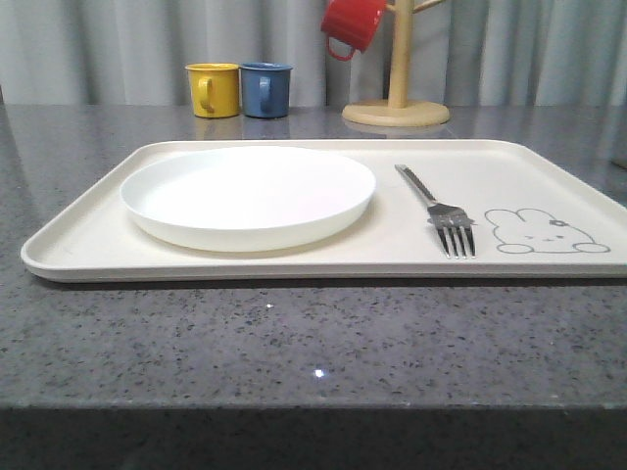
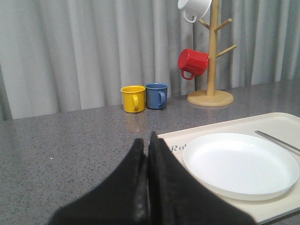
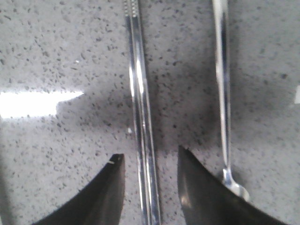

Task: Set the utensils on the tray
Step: 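Move the right gripper back to the chopsticks and grasp them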

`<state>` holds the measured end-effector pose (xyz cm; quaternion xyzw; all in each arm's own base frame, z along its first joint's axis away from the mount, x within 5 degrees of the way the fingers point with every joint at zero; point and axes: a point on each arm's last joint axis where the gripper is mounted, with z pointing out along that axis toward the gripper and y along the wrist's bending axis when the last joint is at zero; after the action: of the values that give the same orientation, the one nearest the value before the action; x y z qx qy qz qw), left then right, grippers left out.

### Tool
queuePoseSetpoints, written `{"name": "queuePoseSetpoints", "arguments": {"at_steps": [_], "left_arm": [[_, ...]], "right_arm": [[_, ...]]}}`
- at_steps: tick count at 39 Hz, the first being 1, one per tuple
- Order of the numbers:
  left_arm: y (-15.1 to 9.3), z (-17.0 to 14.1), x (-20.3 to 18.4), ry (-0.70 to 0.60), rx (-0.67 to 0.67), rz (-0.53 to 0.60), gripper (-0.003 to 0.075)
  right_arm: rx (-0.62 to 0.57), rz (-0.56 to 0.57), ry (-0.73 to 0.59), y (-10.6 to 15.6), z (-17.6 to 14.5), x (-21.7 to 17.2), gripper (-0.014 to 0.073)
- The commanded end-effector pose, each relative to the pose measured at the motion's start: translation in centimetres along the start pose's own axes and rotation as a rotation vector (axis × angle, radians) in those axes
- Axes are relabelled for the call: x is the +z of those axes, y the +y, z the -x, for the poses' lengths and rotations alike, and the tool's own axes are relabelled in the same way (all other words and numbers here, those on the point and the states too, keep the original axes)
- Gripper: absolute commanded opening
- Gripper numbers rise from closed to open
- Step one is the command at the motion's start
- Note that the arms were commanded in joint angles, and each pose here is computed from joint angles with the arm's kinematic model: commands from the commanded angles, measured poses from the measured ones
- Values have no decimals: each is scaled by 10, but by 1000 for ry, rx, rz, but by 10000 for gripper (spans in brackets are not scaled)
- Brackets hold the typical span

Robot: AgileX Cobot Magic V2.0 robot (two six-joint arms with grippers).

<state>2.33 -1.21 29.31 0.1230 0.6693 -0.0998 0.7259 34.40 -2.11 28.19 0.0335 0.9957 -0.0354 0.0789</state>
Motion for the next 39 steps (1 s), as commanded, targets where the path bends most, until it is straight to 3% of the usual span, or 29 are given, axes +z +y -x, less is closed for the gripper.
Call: {"name": "queuePoseSetpoints", "arguments": {"at_steps": [1, 13, 23, 27, 39], "left_arm": [[1, 16, -7, -125, -17, 17, -18], [1, 16, -7, -125, -17, 17, -18], [1, 16, -7, -125, -17, 17, -18], [1, 16, -7, -125, -17, 17, -18], [1, 16, -7, -125, -17, 17, -18]], "right_arm": [[-17, 5, -48, -2, 3, -10, 309], [-23, 41, -9, 2, 9, 8, 289], [-25, 35, -4, 2, 9, 10, 19], [-30, 20, 12, 0, 8, 7, -47], [-11, 74, -84, 8, -8, -50, -55]]}}
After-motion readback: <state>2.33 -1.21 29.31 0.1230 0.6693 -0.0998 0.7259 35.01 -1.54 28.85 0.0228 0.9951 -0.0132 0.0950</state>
